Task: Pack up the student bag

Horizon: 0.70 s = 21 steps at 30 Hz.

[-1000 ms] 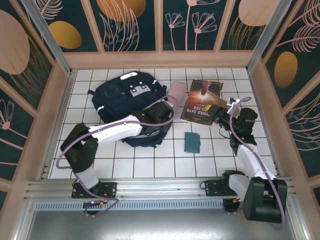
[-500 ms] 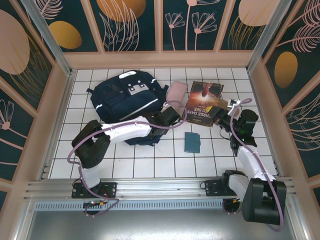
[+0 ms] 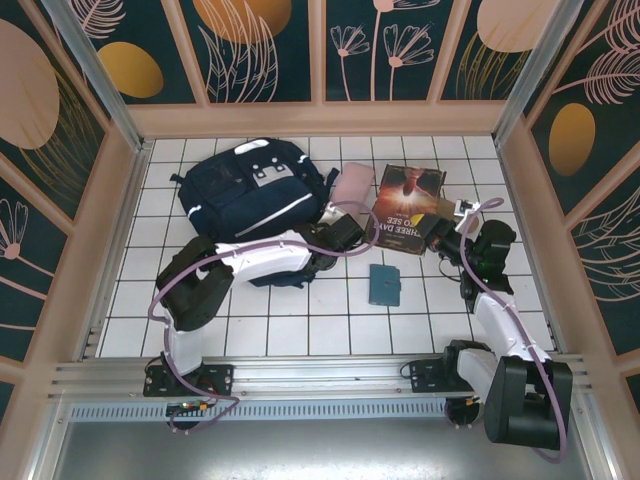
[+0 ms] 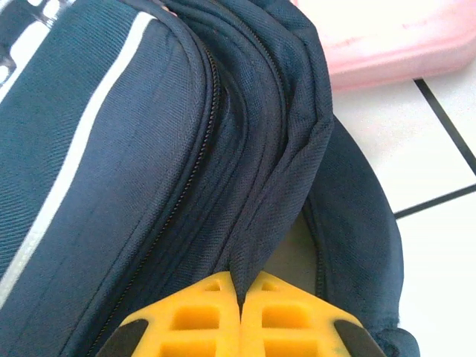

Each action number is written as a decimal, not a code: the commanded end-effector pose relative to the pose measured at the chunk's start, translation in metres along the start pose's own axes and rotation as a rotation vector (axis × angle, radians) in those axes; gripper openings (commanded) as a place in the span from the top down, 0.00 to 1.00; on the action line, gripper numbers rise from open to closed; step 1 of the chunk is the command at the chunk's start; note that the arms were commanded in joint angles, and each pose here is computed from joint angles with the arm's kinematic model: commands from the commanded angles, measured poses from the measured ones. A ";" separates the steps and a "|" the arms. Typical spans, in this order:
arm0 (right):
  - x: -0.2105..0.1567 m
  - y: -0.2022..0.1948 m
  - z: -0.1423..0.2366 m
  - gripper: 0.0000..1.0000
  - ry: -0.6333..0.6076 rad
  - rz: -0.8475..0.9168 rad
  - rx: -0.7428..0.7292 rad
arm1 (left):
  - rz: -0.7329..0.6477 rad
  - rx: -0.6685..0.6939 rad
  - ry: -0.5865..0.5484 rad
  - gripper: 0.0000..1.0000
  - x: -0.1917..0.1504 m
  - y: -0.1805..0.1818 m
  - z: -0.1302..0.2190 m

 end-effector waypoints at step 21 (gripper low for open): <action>-0.096 0.068 -0.111 1.00 0.379 0.013 0.337 | 0.271 0.040 -0.363 1.00 0.144 0.083 0.108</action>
Point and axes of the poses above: each hand's point on the last joint's axis, 136 mm out from that joint toward the fingers, its own z axis back along the fingers, its own y axis along the line the jaws close on, x = y × z, the point moved 2 cm from there along z, back along the fingers, and after that the axes turned 8 degrees about z, right-handed, at the moved point
